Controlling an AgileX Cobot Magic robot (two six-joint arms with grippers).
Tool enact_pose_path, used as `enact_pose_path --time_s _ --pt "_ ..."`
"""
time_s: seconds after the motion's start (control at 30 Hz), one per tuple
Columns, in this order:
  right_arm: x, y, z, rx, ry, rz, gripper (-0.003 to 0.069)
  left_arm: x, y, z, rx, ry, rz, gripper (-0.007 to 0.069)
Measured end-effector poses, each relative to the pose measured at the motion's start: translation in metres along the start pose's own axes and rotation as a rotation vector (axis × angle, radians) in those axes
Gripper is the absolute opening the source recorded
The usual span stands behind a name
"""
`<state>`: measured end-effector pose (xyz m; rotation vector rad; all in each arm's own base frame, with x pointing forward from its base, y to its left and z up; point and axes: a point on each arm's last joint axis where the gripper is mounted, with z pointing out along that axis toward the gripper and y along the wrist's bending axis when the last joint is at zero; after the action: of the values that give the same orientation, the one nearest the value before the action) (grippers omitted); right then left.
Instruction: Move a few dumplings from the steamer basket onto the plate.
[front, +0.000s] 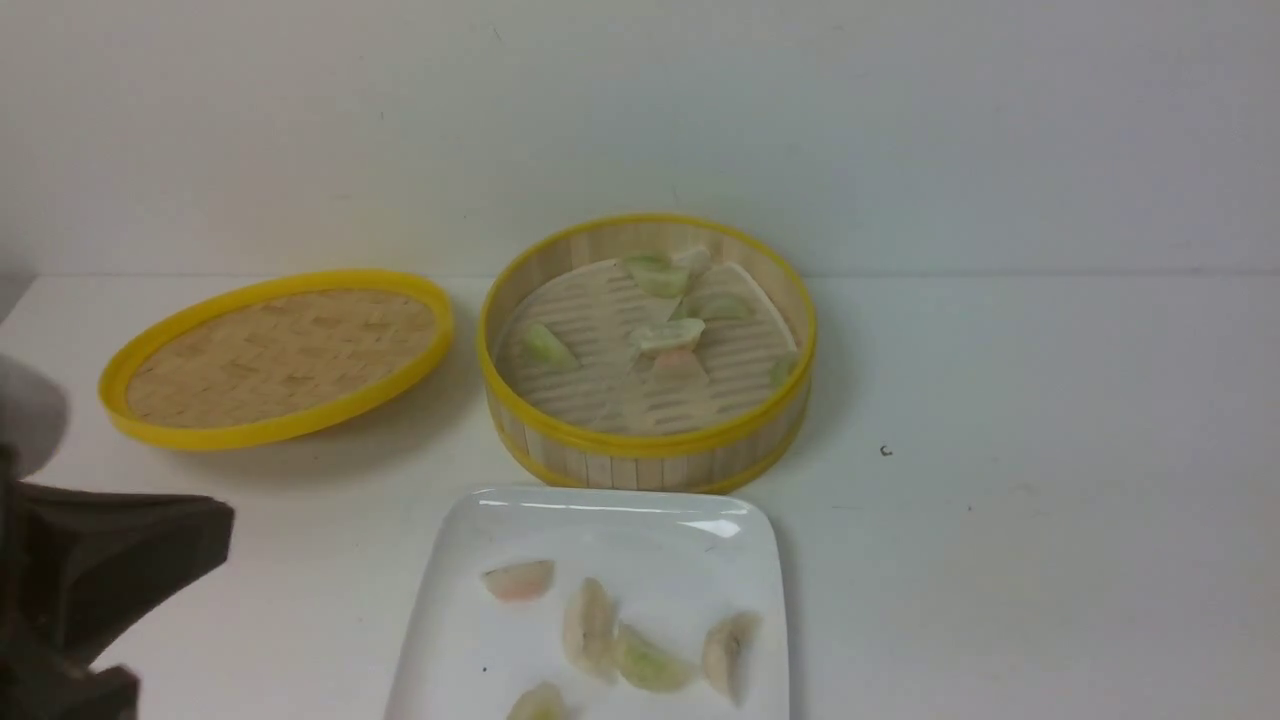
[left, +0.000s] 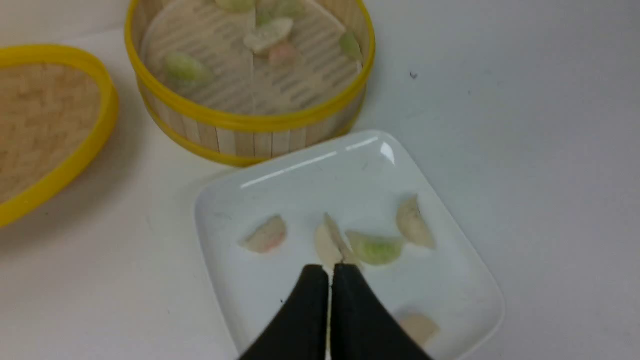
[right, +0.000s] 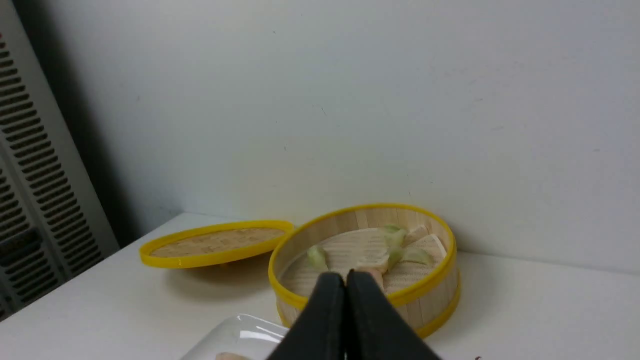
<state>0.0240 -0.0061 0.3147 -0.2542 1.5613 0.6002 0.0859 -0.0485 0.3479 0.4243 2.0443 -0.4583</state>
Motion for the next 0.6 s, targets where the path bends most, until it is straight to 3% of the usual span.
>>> enact_pose_path --time_s 0.27,0.6 --pt "0.002 0.000 0.001 0.003 0.009 -0.001 -0.0015 0.041 -0.007 -0.029 0.000 -0.268 -0.053 -0.0006" --pt "0.003 -0.001 0.001 0.007 0.013 0.002 -0.0015 0.059 -0.011 -0.039 0.031 -0.339 -0.062 -0.0006"
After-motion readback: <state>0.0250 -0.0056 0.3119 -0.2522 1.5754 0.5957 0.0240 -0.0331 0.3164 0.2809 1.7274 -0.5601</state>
